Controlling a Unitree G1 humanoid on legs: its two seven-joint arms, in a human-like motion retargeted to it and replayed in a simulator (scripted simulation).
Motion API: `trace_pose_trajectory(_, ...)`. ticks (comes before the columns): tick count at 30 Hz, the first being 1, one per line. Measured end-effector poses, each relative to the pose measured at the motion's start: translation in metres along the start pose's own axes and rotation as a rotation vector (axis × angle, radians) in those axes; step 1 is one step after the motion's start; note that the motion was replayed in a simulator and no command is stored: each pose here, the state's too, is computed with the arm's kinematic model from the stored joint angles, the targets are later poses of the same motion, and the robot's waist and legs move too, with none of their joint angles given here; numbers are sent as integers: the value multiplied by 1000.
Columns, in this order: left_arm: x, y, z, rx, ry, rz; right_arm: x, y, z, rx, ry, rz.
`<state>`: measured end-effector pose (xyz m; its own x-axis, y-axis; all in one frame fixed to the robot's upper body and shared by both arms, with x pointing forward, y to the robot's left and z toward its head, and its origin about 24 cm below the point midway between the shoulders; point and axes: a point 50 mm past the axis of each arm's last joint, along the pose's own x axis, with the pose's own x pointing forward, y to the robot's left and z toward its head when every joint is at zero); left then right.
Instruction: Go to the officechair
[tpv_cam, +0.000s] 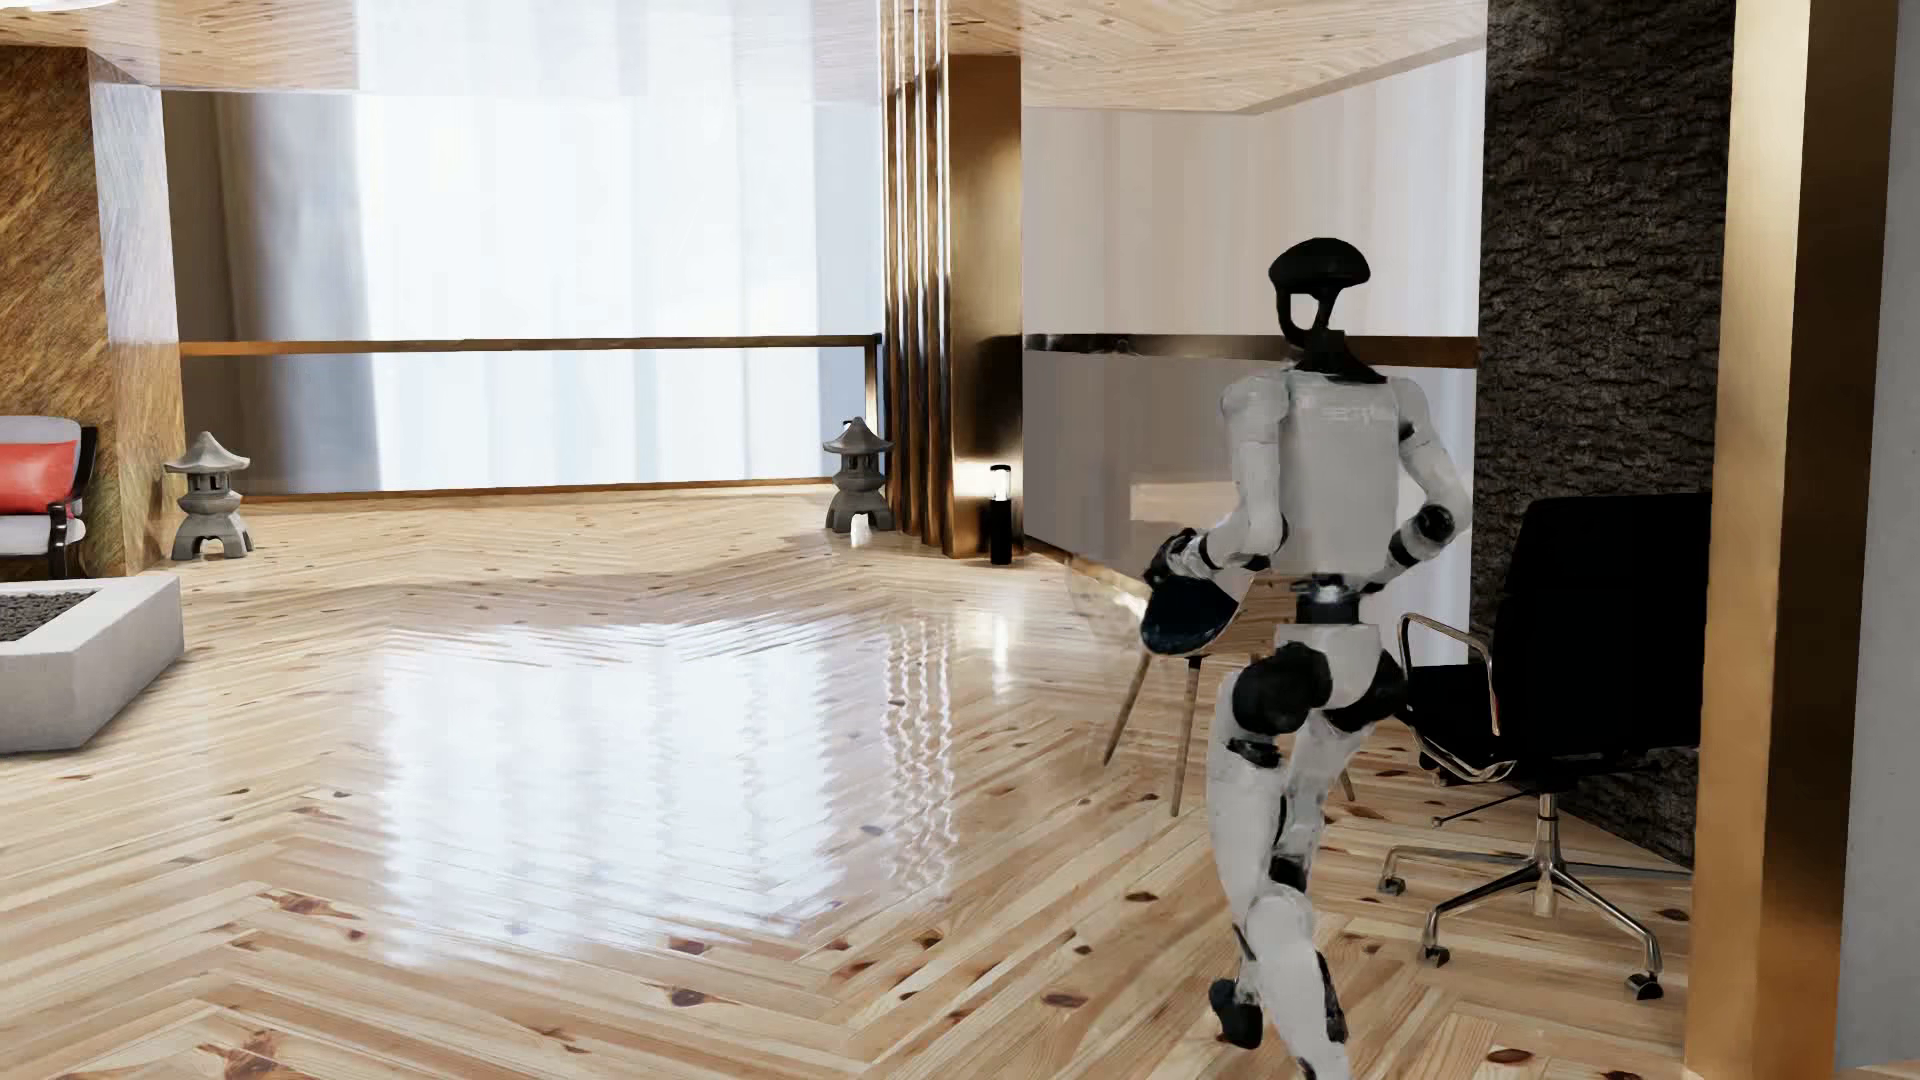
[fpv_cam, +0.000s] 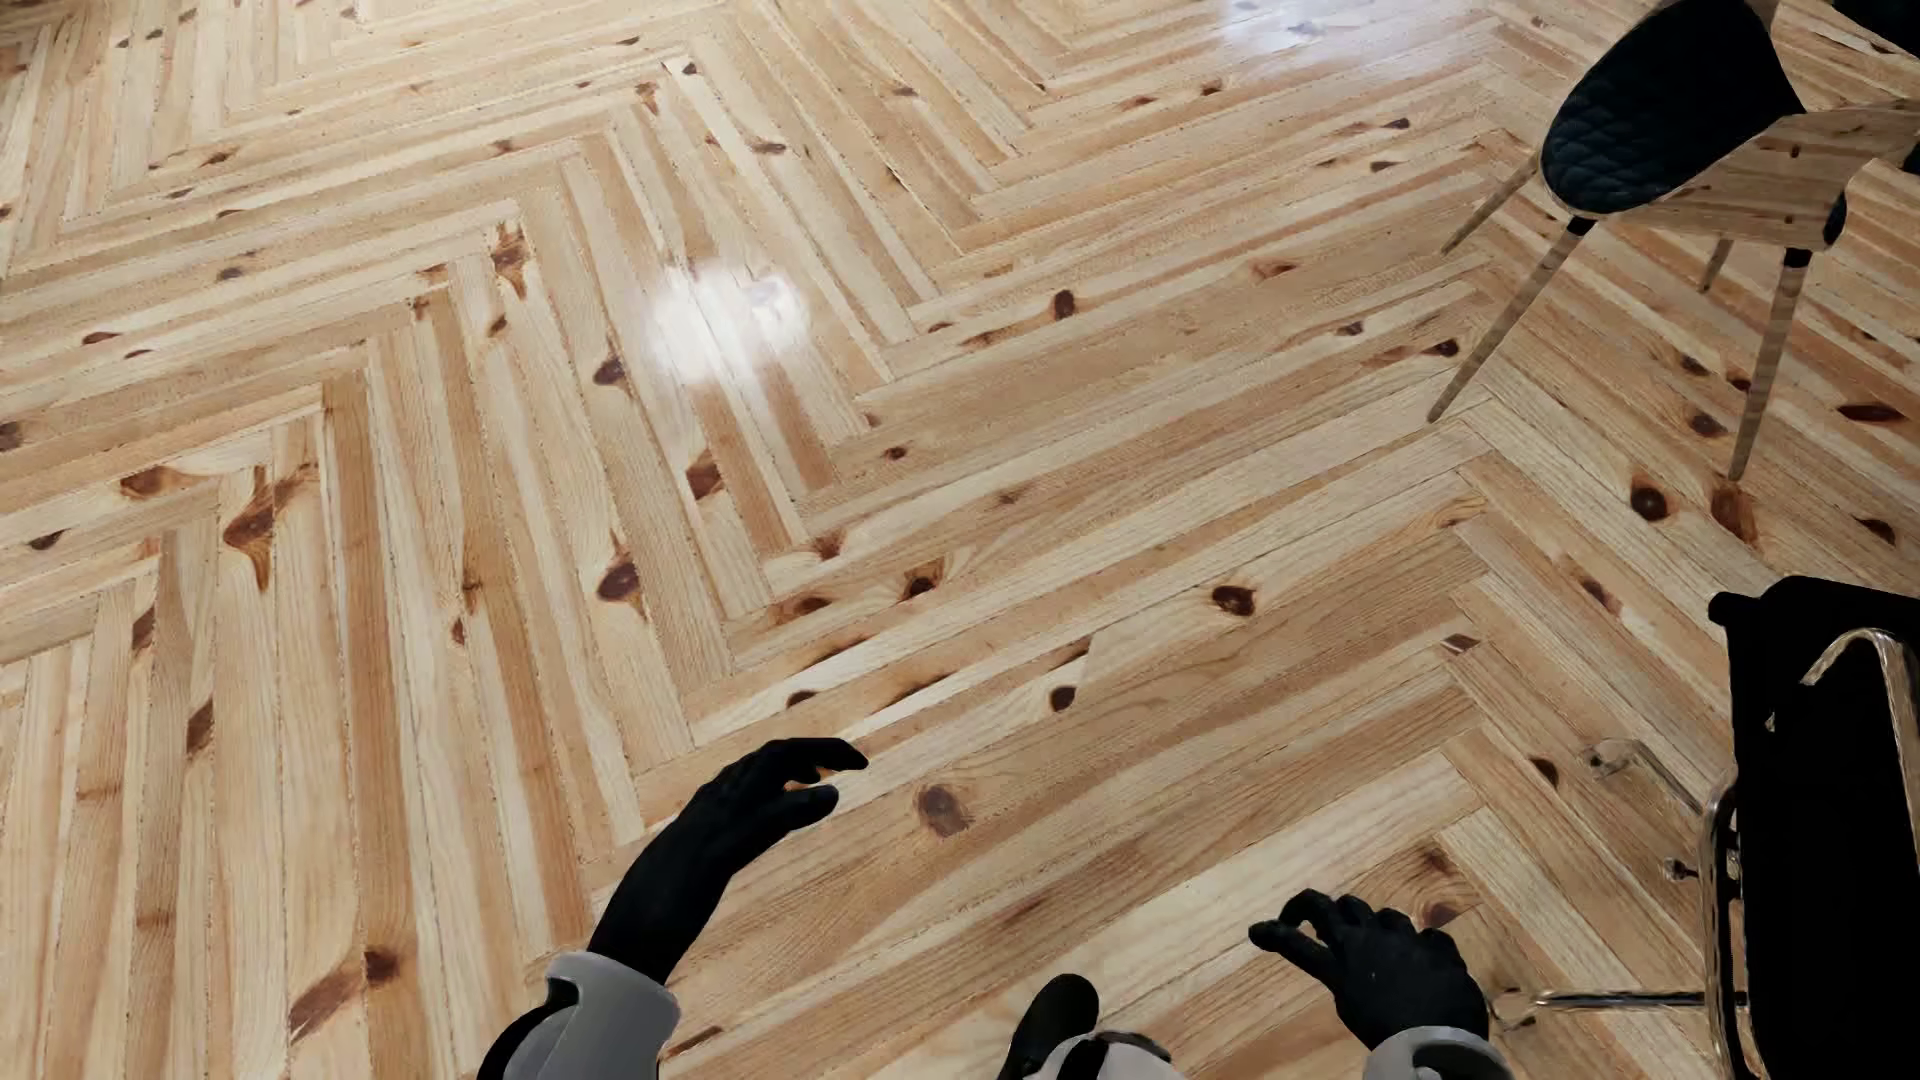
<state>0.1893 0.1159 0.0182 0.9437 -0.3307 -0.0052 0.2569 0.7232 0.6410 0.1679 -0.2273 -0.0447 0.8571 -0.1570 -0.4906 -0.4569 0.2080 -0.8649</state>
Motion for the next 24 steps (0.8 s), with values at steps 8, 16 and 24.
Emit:
trace_pose_trajectory(8,-48,-18,-53,69,396,59,-1,12,11,77,26,19)
trace_pose_trajectory(16,-105,-9,-104,54,758,84,19,30,85,215,-176,144)
trace_pose_trajectory(24,-96,-39,-139,-32,937,-117,-15,111,-32,367,518,369)
